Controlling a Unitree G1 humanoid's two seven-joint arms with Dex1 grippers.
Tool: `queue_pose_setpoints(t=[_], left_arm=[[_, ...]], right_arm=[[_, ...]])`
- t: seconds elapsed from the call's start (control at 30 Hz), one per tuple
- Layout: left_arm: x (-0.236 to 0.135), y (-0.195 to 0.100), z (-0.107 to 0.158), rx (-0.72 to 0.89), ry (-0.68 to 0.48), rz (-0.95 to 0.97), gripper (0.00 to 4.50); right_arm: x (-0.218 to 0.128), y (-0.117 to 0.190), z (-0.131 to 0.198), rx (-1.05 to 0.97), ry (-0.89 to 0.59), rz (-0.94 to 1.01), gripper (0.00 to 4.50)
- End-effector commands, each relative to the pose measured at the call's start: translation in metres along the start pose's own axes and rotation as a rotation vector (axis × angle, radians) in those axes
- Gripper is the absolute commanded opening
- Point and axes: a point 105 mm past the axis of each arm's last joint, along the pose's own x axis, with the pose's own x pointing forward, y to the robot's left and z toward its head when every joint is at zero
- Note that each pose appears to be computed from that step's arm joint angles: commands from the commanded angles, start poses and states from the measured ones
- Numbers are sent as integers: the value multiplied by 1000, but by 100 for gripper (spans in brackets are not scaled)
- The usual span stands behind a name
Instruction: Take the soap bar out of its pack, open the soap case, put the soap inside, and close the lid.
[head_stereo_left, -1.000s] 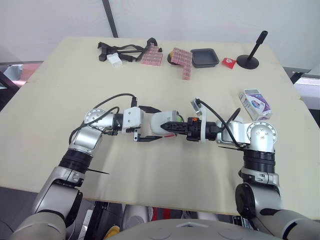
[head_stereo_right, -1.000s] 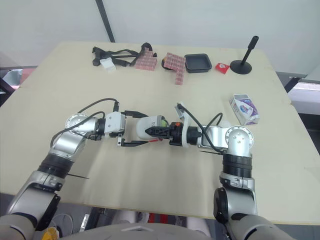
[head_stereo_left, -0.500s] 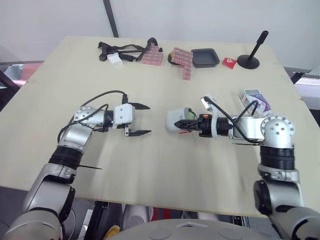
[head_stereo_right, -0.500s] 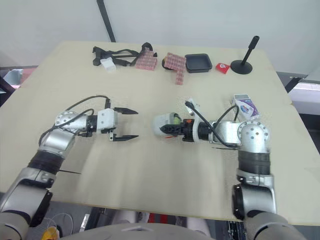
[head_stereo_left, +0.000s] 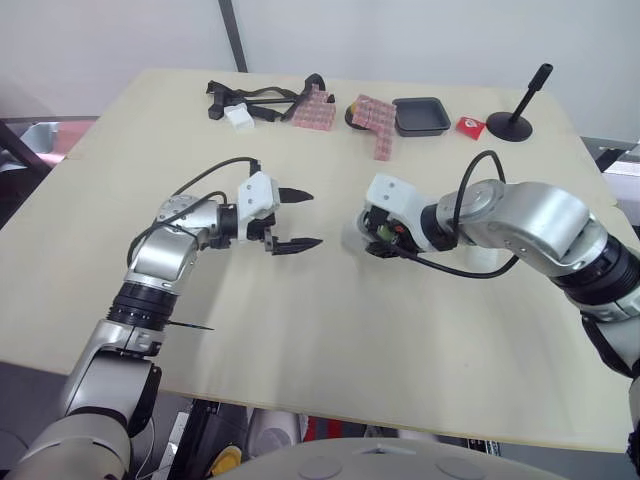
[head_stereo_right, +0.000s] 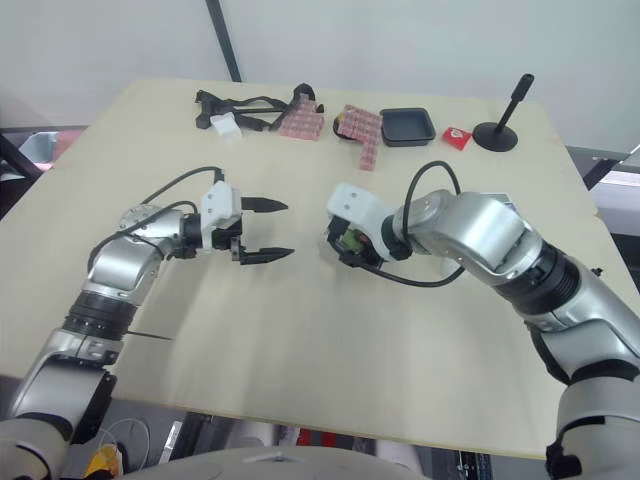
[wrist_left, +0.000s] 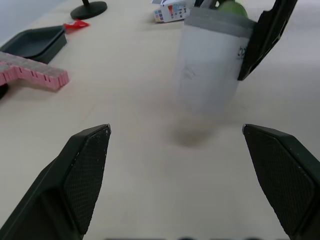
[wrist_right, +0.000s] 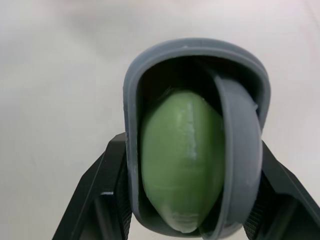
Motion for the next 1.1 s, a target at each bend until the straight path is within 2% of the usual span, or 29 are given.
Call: queue_pose_setpoints(t=[0.03,0.67,1.1], left_arm=[[10,-5,6,61,30,-36,449],[28,-4,11,65,29,-84,449],[36,-8,16,74,33,-133,449]], right_arm=[[-7,-12,14,-128,-25,-53,226],[-3,-7,22,-372,-1,21,226],[2,-2,30,-411,-16,43,226]])
